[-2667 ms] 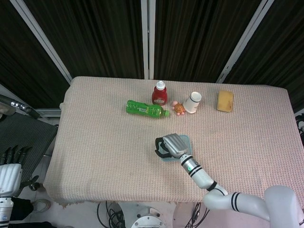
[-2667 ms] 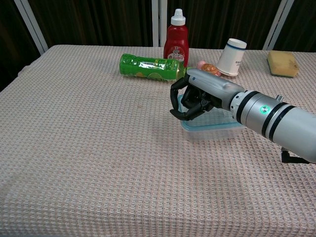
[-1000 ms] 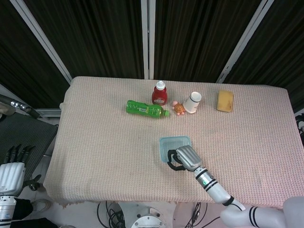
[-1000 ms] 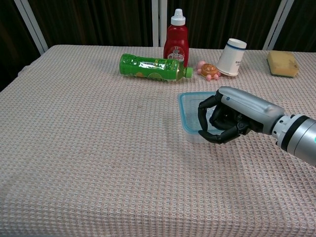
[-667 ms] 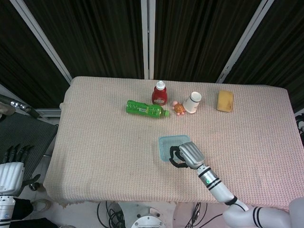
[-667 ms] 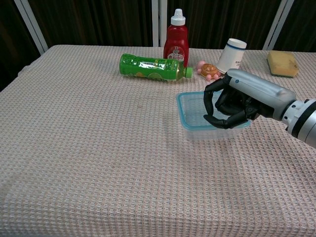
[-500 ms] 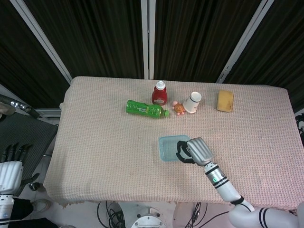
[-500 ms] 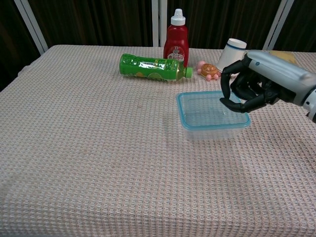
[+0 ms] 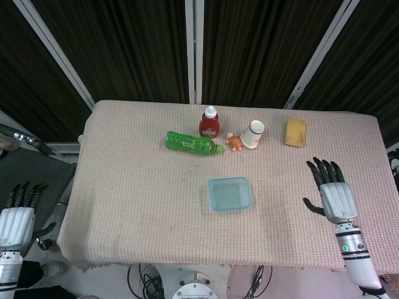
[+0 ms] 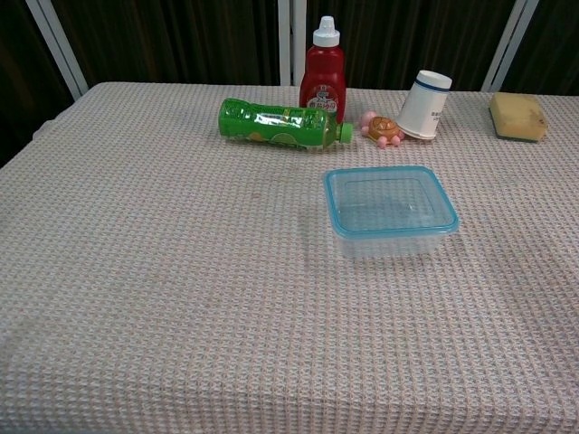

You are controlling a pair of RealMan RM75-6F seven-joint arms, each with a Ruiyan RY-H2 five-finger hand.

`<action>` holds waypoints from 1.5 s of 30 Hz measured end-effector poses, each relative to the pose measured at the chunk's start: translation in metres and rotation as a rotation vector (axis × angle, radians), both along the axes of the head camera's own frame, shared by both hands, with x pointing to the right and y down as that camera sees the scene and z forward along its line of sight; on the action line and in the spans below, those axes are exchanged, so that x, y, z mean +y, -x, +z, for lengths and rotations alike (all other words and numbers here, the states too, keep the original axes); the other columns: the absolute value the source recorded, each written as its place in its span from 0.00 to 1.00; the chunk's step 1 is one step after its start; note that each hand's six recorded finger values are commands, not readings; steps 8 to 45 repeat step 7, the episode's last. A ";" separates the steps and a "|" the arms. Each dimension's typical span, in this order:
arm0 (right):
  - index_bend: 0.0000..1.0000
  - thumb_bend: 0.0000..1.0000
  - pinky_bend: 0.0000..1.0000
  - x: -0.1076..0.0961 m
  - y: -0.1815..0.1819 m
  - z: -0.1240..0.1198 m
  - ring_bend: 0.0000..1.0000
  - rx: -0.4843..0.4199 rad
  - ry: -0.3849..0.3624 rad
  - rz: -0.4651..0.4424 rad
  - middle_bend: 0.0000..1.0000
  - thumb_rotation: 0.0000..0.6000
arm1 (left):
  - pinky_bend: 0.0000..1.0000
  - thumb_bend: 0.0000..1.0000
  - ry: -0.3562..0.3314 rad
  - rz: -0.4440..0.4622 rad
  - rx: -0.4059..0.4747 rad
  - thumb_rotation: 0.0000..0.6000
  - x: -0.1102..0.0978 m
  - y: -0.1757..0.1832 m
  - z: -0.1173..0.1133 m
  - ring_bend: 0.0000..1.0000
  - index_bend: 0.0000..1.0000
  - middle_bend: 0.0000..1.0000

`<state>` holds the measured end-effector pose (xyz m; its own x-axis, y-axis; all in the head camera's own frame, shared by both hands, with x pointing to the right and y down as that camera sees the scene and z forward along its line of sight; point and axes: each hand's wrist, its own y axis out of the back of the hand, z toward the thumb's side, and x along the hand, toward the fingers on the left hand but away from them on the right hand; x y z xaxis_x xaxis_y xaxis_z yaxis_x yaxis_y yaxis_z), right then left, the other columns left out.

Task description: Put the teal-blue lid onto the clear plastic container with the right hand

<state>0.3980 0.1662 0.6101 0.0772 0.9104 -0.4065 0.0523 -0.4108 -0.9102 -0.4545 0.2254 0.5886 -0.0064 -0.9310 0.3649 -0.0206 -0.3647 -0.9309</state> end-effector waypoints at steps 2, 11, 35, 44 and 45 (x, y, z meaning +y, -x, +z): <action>0.00 0.15 0.00 0.010 -0.008 -0.006 0.00 -0.008 0.002 0.015 0.00 1.00 | 0.00 0.00 -0.003 0.005 -0.001 1.00 0.000 -0.002 -0.001 0.00 0.14 0.12; 0.00 0.15 0.00 0.036 -0.022 -0.022 0.00 -0.038 -0.004 0.030 0.00 1.00 | 0.00 0.00 -0.010 0.006 -0.003 1.00 0.002 -0.006 -0.003 0.00 0.14 0.12; 0.00 0.15 0.00 0.036 -0.022 -0.022 0.00 -0.038 -0.004 0.030 0.00 1.00 | 0.00 0.00 -0.010 0.006 -0.003 1.00 0.002 -0.006 -0.003 0.00 0.14 0.12; 0.00 0.15 0.00 0.036 -0.022 -0.022 0.00 -0.038 -0.004 0.030 0.00 1.00 | 0.00 0.00 -0.010 0.006 -0.003 1.00 0.002 -0.006 -0.003 0.00 0.14 0.12; 0.00 0.15 0.00 0.036 -0.022 -0.022 0.00 -0.038 -0.004 0.030 0.00 1.00 | 0.00 0.00 -0.010 0.006 -0.003 1.00 0.002 -0.006 -0.003 0.00 0.14 0.12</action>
